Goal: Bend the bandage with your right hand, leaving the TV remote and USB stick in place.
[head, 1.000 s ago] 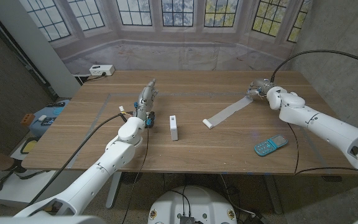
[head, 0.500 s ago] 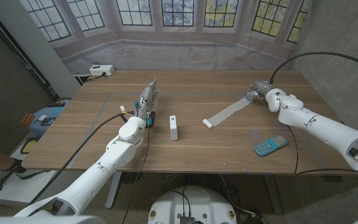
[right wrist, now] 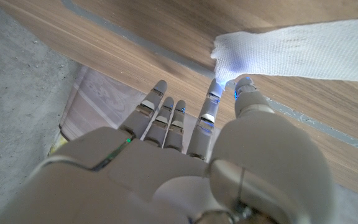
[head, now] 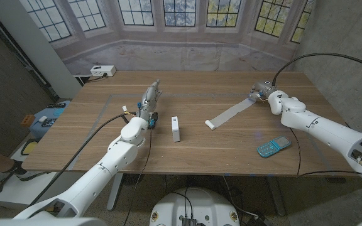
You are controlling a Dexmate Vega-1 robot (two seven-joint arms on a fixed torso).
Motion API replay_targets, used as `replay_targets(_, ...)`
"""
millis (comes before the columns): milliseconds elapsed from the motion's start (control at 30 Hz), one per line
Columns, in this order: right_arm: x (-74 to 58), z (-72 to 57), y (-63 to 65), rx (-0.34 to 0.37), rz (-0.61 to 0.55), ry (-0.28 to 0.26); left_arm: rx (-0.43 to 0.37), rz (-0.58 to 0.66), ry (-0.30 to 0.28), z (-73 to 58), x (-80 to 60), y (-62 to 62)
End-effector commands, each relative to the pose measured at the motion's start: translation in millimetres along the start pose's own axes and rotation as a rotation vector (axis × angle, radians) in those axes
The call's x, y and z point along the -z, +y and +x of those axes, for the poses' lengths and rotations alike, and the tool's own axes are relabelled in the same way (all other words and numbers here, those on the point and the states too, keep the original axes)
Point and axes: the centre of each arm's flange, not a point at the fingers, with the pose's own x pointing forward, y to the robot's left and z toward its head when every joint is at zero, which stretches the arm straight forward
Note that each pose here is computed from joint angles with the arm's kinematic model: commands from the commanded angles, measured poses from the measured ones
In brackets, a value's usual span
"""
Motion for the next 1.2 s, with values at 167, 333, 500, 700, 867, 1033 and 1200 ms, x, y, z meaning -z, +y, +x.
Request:
replay_targets(167,0.1,0.1,3.5,0.032,-0.017,-0.004,0.015,0.003,0.006,2.1,1.2,-5.4)
replay_targets(333,0.5,0.2,5.5,0.039,-0.018,-0.007,0.017,0.005,0.006,2.5,1.3,-7.2)
replay_targets(500,0.9,-1.5,7.1,0.056,-0.023,-0.012,0.016,0.005,0.006,1.1,1.5,-9.5)
replay_targets(700,2.2,-2.8,9.0,0.068,-0.027,-0.017,0.016,0.006,0.009,-1.2,2.8,-12.0)
replay_targets(867,2.6,-3.1,9.8,0.079,-0.027,-0.017,0.019,0.007,0.009,-1.9,2.8,-12.8)
replay_targets(1033,0.8,-4.5,8.7,0.092,-0.029,-0.017,0.023,0.006,0.005,0.5,2.1,-12.5)
replay_targets(1200,-1.6,-7.1,6.0,0.089,-0.036,-0.015,0.03,0.004,0.003,3.2,2.5,-12.4)
